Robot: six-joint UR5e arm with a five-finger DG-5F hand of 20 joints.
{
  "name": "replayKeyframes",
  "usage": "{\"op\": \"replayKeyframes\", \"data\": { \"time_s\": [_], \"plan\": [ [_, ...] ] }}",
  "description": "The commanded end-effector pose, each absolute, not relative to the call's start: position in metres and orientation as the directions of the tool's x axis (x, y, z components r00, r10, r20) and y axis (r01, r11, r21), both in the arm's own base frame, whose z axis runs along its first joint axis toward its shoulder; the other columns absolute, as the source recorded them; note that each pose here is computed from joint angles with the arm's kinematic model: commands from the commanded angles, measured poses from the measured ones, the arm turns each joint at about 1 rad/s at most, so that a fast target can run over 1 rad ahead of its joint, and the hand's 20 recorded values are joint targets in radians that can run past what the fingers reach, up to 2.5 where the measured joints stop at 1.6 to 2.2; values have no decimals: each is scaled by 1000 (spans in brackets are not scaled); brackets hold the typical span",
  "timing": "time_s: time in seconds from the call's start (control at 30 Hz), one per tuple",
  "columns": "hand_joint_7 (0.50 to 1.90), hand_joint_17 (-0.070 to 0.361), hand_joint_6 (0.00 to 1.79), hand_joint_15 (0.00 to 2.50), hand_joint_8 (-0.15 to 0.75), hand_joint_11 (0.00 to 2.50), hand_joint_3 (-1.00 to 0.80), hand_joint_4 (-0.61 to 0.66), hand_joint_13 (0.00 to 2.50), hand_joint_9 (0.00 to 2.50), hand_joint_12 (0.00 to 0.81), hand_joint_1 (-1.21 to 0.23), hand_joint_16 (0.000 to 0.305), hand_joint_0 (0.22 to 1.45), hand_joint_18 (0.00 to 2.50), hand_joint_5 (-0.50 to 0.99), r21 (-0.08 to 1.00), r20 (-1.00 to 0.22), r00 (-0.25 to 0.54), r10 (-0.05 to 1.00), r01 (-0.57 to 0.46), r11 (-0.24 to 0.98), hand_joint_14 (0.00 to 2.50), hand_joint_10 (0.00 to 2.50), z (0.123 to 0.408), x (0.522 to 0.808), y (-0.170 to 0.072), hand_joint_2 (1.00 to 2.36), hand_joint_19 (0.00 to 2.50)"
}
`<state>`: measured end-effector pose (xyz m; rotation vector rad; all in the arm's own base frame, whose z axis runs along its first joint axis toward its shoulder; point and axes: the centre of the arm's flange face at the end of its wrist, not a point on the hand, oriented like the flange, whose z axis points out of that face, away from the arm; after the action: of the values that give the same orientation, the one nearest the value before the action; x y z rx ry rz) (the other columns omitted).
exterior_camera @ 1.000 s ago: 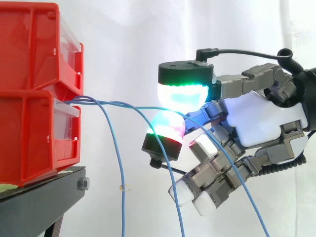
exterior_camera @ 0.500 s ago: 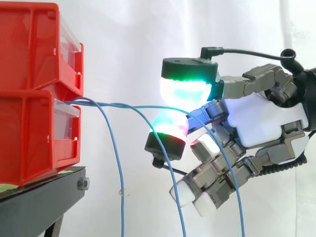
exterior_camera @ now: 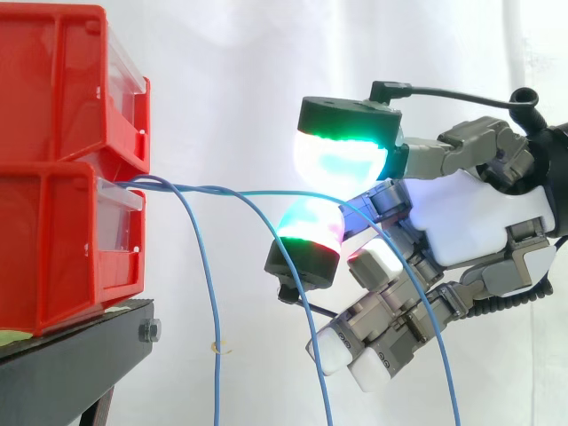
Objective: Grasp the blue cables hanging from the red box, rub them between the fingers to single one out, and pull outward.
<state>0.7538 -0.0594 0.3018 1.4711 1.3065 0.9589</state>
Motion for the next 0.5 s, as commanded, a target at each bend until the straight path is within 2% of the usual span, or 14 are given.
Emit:
{"op": "replayKeyframes", "data": {
  "time_s": [0.0, 0.2, 0.27, 0.47],
  "plan": [
    [1235, 84, 850, 363, 308, 605, -393, 94, 833, 1291, 377, -808, 38, 629, 685, -88, 960, -22, 133, 991, 278, -16, 15, 20, 301, 754, -59, 1008, 317],
    [1228, 82, 870, 395, 316, 689, -230, 46, 906, 1409, 373, -858, 37, 617, 722, -71, 961, -22, 135, 991, 278, -16, 15, 22, 301, 754, -60, 1018, 325],
    [1185, 87, 862, 375, 299, 628, -201, -3, 929, 1444, 374, -834, 39, 598, 749, -60, 961, -22, 135, 991, 278, -16, 14, 18, 301, 754, -60, 1018, 318],
    [1188, 98, 827, 341, 297, 547, -209, -13, 931, 1436, 394, -742, 43, 588, 784, -50, 961, -22, 135, 991, 276, -17, 13, 17, 303, 754, -60, 1014, 305]
  ]
}}
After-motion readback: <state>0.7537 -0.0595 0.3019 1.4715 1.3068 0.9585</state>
